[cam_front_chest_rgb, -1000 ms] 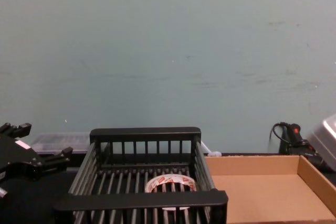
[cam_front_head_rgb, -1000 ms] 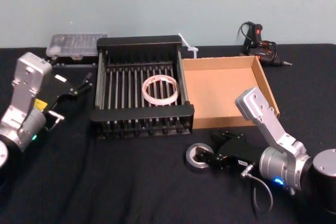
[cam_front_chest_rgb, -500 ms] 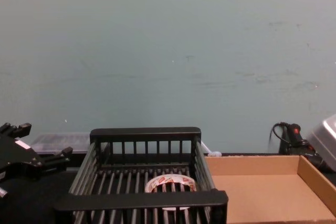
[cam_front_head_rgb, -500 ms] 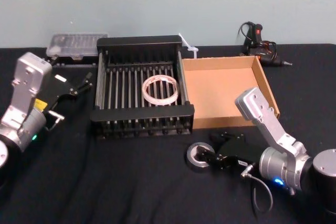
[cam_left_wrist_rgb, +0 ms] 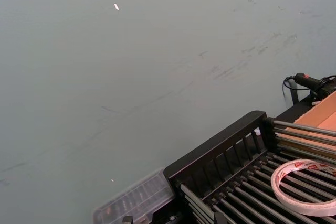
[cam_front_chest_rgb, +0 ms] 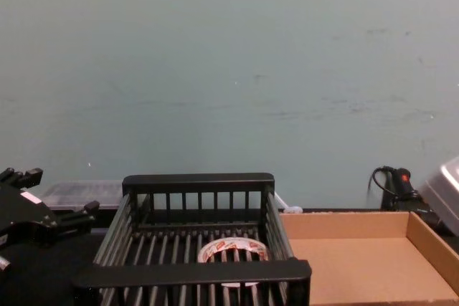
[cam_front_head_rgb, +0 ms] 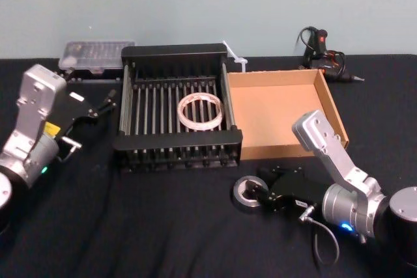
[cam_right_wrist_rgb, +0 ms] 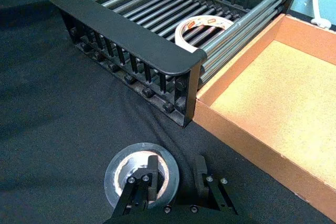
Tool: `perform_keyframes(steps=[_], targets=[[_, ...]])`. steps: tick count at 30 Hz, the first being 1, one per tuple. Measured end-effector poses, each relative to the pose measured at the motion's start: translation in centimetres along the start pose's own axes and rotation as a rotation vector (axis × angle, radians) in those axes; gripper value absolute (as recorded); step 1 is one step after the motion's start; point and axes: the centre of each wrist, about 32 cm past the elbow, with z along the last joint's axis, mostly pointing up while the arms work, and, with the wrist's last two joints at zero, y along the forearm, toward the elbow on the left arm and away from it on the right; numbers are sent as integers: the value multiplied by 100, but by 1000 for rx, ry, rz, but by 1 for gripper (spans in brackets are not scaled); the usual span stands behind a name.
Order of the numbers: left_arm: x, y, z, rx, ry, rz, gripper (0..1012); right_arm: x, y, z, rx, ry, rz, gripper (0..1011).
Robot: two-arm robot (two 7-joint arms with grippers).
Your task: Pick up the white tape and place it into the black box , Pick up the silver tape and place it into the brown box.
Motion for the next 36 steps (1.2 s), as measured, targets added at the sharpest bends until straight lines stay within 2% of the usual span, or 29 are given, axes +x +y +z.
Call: perform_keyframes(steps=[6,11,13,26,36], targets=[[0,0,0,0,0,0,1001,-6,-4,3,2,-1,1,380],[0,0,0,0,0,0,1001,-6,-3,7,2,-2,1,233],[0,0,0,0,0,0,1001,-5,-3,9,2,-3,2,213],[0,0,0,0,0,0,1001,-18,-7,38,18,-4,9,204],[0,0,0,0,0,0,1001,-36,-33,71,57,2,20,204]])
